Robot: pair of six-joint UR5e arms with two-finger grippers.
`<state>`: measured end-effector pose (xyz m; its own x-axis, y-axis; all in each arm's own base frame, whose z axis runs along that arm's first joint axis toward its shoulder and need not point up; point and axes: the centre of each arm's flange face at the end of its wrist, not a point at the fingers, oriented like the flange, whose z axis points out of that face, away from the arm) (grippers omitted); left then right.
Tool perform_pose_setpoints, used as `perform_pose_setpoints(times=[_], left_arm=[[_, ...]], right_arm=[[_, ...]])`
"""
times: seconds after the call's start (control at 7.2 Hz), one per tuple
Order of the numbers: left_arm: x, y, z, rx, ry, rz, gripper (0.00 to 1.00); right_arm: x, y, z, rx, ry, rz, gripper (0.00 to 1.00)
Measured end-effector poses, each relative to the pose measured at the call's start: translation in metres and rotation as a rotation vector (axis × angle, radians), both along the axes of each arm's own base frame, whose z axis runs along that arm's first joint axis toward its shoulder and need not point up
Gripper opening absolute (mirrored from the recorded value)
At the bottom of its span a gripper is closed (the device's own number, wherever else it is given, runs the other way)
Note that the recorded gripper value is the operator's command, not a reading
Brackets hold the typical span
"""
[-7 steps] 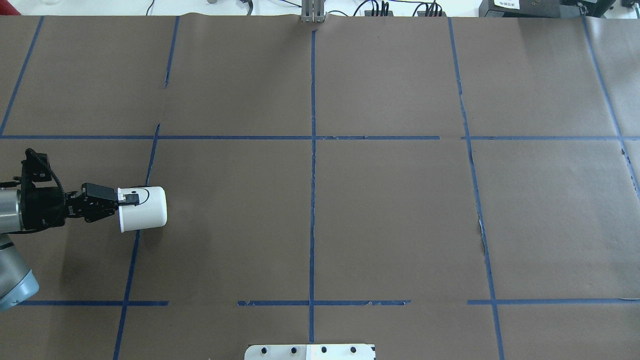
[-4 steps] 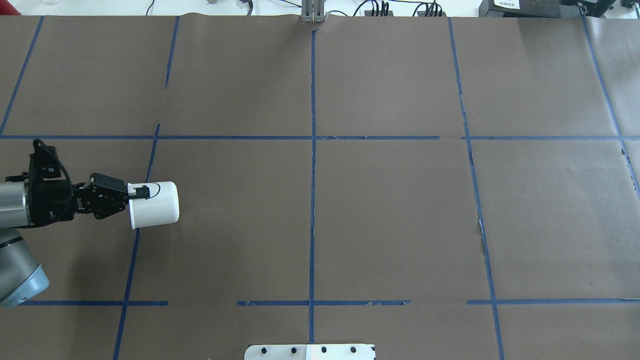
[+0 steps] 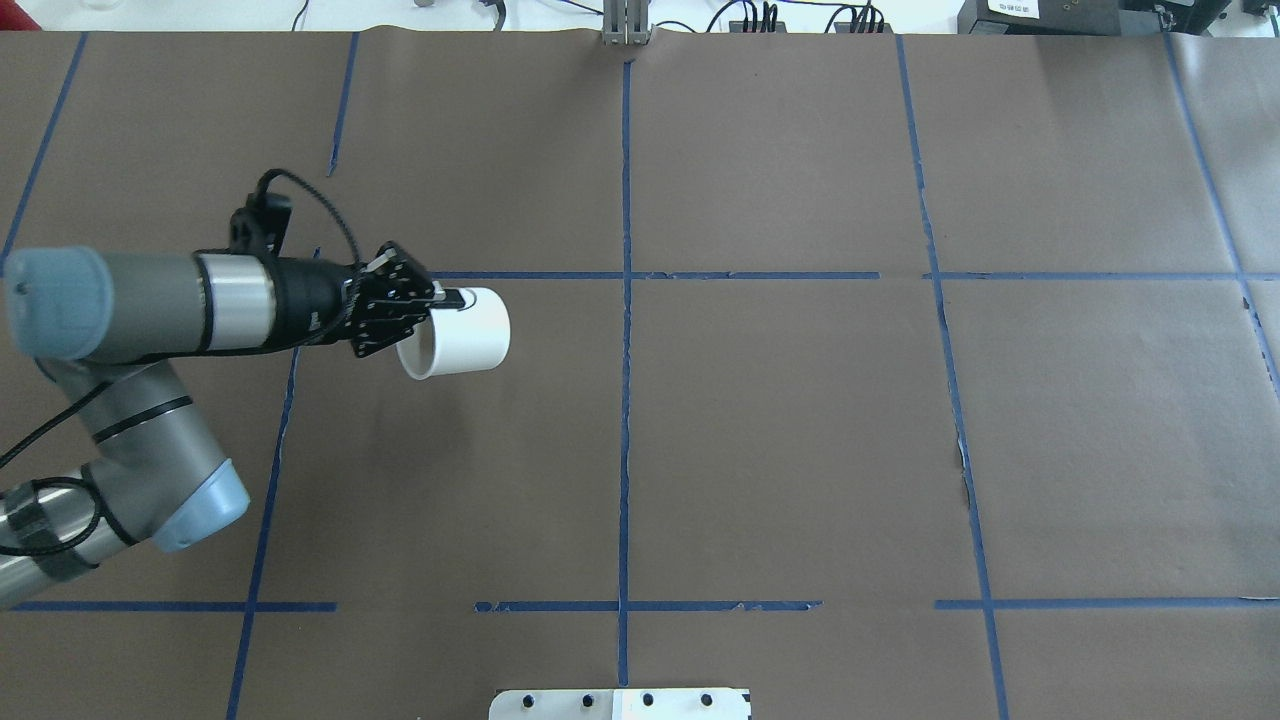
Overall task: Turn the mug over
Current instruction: 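Lift the mug with the left gripper and rotate it upright toward the table center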
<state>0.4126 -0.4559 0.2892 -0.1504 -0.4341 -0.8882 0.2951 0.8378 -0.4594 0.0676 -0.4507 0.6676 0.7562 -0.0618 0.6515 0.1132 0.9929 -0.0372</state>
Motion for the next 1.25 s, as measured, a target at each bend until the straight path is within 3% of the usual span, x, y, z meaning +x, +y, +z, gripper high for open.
perform_pose_setpoints(times=[0.28, 0.69, 0.97, 1.25], left_arm=[[0.063, -0.004, -0.064, -0.097, -0.177, 0.032, 0.00], [0.147, -0.006, -0.138, -0.069, -0.568, 0.144, 0.00], [0.204, -0.019, -0.169, -0.038, -0.706, 0.219, 0.00], [0.223, -0.023, -0.184, 0.000, -0.807, 0.283, 0.00]], right_arm=[[0.000, 0.000, 0.000, -0.001, 0.000, 0.000, 1.00], [0.000, 0.000, 0.000, 0.000, 0.000, 0.000, 1.00], [0.000, 0.000, 0.000, 0.000, 0.000, 0.000, 1.00], [0.000, 0.000, 0.000, 0.000, 0.000, 0.000, 1.00]])
